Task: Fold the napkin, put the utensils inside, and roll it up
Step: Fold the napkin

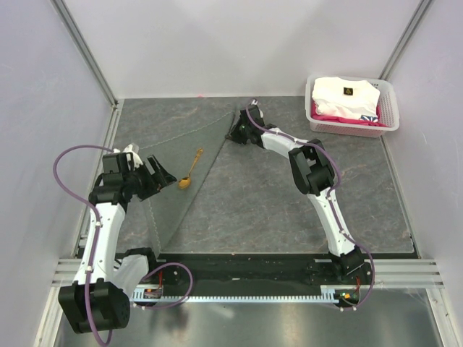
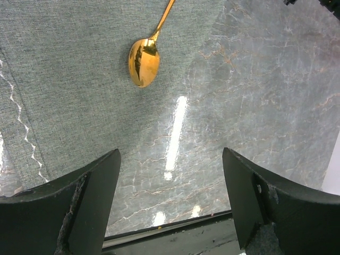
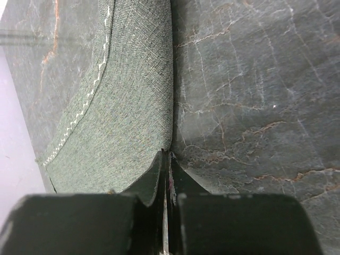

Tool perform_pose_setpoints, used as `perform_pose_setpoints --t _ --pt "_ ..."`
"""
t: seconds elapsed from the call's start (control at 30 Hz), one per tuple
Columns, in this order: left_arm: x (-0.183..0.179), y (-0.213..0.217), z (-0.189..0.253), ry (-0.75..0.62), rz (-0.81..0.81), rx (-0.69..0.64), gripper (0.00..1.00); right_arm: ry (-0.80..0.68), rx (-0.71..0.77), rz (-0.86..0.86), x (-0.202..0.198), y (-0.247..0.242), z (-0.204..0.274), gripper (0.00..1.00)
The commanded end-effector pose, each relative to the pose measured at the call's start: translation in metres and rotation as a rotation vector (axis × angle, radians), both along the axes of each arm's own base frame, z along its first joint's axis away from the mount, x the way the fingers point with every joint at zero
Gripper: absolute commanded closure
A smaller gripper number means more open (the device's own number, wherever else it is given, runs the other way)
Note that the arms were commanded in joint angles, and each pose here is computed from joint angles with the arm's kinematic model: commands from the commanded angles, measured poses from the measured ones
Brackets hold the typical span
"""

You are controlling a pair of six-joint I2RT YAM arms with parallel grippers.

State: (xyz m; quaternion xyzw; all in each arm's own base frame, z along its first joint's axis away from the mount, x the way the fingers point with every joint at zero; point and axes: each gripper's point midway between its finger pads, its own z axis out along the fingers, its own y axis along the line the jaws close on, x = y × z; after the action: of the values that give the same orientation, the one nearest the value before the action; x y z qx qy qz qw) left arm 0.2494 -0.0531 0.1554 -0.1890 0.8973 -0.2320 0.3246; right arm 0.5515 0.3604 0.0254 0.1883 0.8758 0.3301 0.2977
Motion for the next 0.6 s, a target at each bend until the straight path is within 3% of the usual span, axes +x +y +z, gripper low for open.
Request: perform_pose_setpoints --t 0.0,0.33,0.57 --pt "0.002 -0.014 0.014 -0.034 -0.064 -0.065 0.15 0.072 -0.106 -0.096 -0.006 -0.04 -0.035 1.0" --pt "0.005 -0.047 0.039 -0.157 -0.278 -0.192 0.17 0.075 -0.26 -0.278 -0.033 -0.119 -0.026 1.0" --pt "0.002 -0.058 0.04 -0.178 -0.344 -0.237 0.17 0.113 -0.331 -0.366 -0.08 -0.166 -0.02 1.0"
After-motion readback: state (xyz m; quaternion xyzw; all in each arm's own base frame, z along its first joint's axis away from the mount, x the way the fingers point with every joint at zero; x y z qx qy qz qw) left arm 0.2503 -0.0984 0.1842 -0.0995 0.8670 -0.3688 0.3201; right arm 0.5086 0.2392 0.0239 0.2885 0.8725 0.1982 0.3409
